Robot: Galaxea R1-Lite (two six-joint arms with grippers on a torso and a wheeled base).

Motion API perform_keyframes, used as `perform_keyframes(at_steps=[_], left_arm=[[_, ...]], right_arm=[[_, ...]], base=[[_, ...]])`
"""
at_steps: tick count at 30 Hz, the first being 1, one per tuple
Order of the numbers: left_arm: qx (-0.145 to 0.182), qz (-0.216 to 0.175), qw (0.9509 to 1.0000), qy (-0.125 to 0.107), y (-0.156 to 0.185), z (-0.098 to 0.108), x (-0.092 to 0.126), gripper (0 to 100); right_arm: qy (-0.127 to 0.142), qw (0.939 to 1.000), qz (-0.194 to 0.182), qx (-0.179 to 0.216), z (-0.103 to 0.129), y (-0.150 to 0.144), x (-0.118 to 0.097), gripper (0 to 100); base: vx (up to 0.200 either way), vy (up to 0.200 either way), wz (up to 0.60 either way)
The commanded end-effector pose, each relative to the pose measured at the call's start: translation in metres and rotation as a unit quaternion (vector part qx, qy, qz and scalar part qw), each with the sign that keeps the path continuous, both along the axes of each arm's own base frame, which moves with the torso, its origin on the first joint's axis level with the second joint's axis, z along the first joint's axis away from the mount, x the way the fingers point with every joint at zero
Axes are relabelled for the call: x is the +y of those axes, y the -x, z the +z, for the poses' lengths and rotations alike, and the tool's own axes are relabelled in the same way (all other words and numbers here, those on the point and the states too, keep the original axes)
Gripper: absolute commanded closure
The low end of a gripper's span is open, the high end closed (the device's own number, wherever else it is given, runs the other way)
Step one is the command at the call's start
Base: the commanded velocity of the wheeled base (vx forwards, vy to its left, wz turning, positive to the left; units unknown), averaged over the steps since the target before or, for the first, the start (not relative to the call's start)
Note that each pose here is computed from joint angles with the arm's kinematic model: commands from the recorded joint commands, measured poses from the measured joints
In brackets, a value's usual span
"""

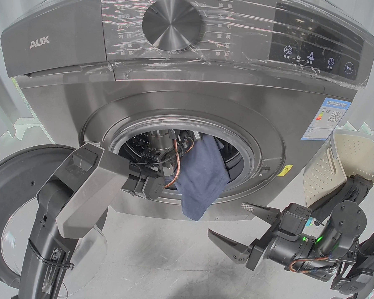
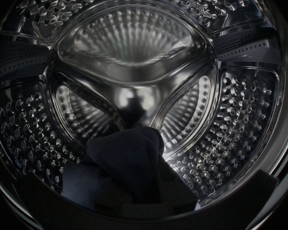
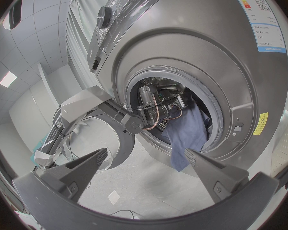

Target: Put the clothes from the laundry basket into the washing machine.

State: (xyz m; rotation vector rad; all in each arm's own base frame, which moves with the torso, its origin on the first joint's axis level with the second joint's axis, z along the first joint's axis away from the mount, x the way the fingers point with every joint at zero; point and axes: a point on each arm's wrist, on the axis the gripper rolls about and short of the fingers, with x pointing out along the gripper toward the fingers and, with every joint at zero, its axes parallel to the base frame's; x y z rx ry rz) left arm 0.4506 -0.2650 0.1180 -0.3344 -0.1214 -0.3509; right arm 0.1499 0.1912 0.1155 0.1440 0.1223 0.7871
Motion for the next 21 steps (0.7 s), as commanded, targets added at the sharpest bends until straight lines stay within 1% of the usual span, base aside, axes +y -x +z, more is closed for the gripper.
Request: perform_keyframes(at_steps=[1,5,7,9,10,11,12,13,15,18,19,20,21], left_arm=[[0.02,0.007,0.9997,-0.012,-0.002,-0.02,0.002,0],[0.041,-0.006,0.9989,-0.024,0.008,-0.027,-0.002,0],[0.063,-0.022,0.997,-0.041,0.02,-0.032,-0.002,0],[0.081,-0.044,0.9943,-0.053,0.031,-0.037,-0.003,0],[0.095,-0.061,0.9917,-0.063,0.04,-0.041,-0.003,0],[0.102,-0.069,0.99,-0.068,0.046,-0.042,-0.003,0],[0.107,-0.073,0.9891,-0.071,0.049,-0.043,-0.003,0],[0.122,-0.078,0.9861,-0.082,0.056,-0.047,-0.002,0],[0.143,-0.084,0.9815,-0.096,0.063,-0.054,-0.002,0],[0.156,-0.091,0.9781,-0.104,0.068,-0.06,-0.002,0],[0.156,-0.092,0.9779,-0.105,0.068,-0.06,-0.002,0],[0.161,-0.095,0.9761,-0.11,0.07,-0.064,-0.002,0],[0.161,-0.095,0.9761,-0.11,0.07,-0.064,-0.002,0]], right_arm=[[0.001,1.0,0.0,0.001,-0.001,0.0,0.0,0],[0.001,1.0,-0.001,0.001,-0.001,0.0,0.0,0],[0.001,1.0,-0.001,0.001,-0.001,-0.001,0.0,0],[0.001,1.0,-0.001,0.001,-0.001,0.0,0.0,0],[0.001,1.0,-0.001,0.001,-0.001,0.0,0.0,0],[0.001,1.0,-0.001,0.001,-0.001,0.0,0.0,0],[0.001,1.0,0.0,0.001,-0.001,0.0,0.0,0],[0.001,1.0,-0.001,0.001,-0.001,-0.001,0.0,0],[0.001,1.0,0.0,0.001,-0.001,0.0,0.0,0],[0.002,1.0,0.0,0.002,-0.001,0.0,0.0,0],[0.002,1.0,0.0,0.002,-0.001,0.0,0.0,0],[0.001,1.0,0.0,0.001,-0.001,0.0,0.0,0],[0.001,1.0,0.0,0.001,-0.001,0.0,0.0,0]], base=[[0.0,0.0,0.0],[0.0,0.0,0.0],[0.0,0.0,0.0],[0.0,0.0,0.0],[0.0,0.0,0.0],[0.0,0.0,0.0],[0.0,0.0,0.0],[0.0,0.0,0.0],[0.0,0.0,0.0],[0.0,0.0,0.0],[0.0,0.0,0.0],[0.0,0.0,0.0],[0.0,0.0,0.0]])
